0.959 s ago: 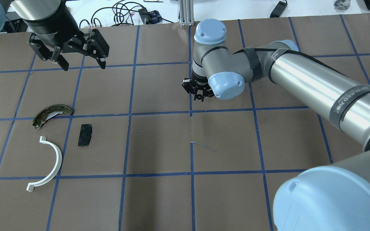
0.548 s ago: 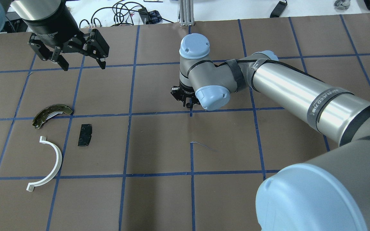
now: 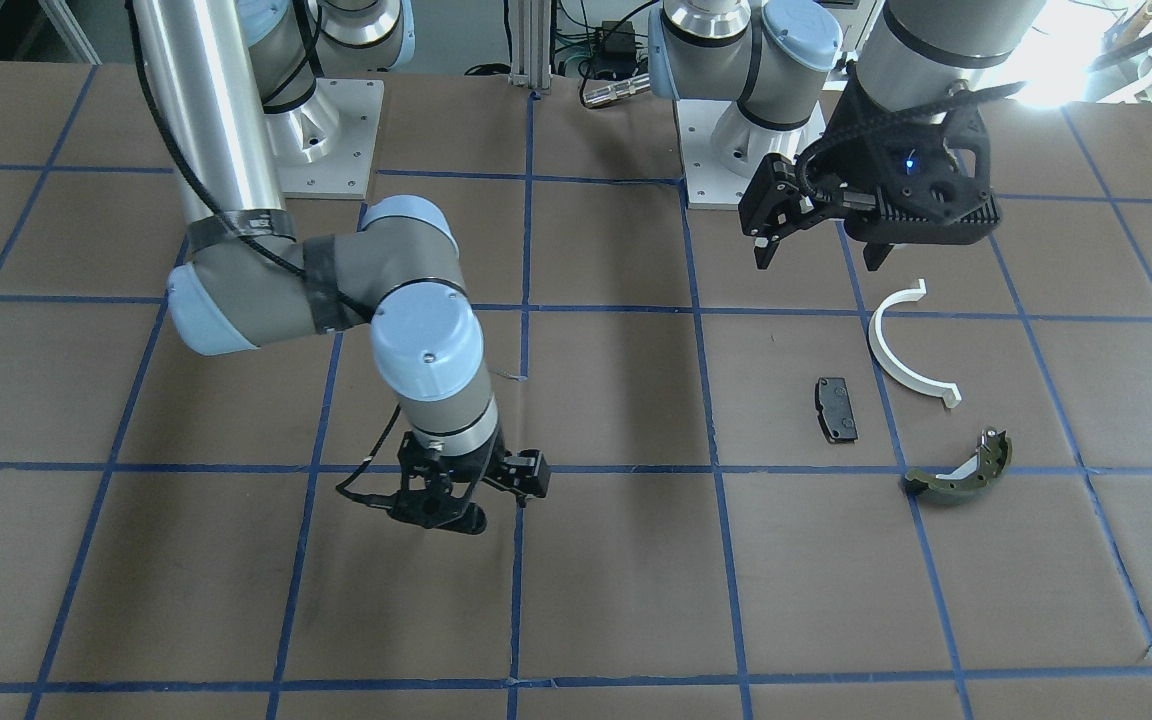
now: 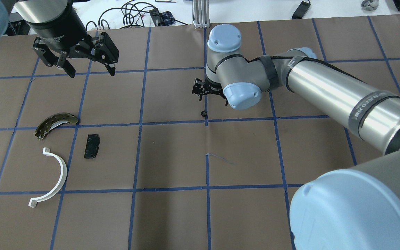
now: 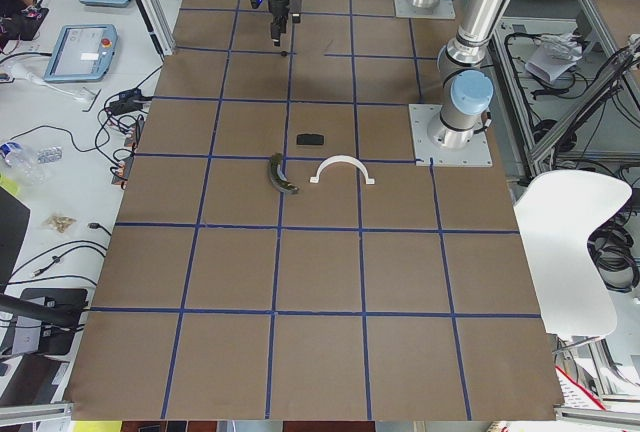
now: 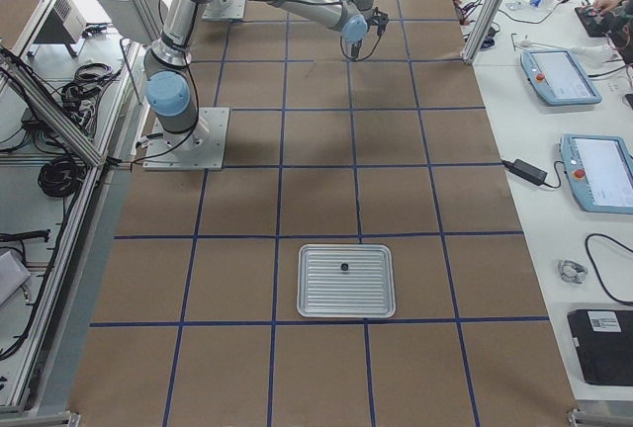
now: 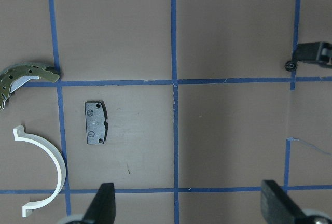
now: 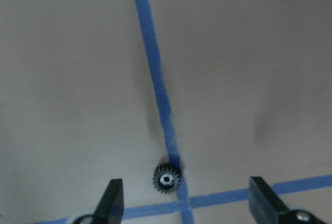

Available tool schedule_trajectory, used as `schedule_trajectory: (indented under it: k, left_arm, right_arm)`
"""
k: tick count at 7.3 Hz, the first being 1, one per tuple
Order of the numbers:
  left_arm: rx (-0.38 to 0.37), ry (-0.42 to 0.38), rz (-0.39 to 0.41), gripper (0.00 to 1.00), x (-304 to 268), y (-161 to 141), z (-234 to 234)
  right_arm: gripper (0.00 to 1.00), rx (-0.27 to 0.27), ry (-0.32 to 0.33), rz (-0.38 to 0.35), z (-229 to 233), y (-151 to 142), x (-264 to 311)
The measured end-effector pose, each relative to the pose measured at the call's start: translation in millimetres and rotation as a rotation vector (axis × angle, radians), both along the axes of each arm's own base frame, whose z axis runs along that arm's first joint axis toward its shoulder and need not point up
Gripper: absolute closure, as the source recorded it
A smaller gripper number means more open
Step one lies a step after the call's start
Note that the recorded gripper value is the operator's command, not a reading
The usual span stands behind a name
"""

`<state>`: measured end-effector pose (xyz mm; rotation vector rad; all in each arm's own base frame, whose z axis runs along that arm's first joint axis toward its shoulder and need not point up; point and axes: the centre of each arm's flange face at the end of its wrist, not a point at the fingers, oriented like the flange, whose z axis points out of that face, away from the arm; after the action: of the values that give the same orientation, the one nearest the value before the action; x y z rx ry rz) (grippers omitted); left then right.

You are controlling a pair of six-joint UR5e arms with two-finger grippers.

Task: Place bearing gear from tray to pile

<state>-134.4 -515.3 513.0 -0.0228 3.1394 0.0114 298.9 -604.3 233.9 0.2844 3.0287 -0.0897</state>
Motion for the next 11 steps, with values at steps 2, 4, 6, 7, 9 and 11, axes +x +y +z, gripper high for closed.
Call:
schedule_trajectory:
  k: [2,4,6,7,9,11]
  left_arm:
    - [0.022,0.026,0.065,0.0,-8.5,-29.6,-39.7]
    - [0.015,0.059,0.063,0.0,-52.9,-63.6,-96.5]
    - [0.004,0.065,0.076,0.0,-118.7,-82.0,-158.5]
    - [0.004,0.063,0.075,0.0,-149.5,-84.2,-187.7]
    - [0.005,0.058,0.043,0.0,-193.6,-83.4,-242.2]
    - [0.001,0.059,0.02,0.0,-207.5,-77.6,-292.7]
  right_arm:
    - [0.0,0.001,0.015,0.077,32.2,-26.3,-106.7]
    - [0.0,0.054,0.023,0.108,45.9,-37.3,-244.3]
    - [0.0,0.066,0.06,0.132,55.6,-28.2,-383.2]
    - [0.0,0.067,0.081,0.144,57.1,-15.9,-451.4]
    - [0.0,0.073,0.1,0.173,50.7,17.4,-563.1]
    - [0.0,0.095,0.145,0.192,46.5,52.7,-637.4]
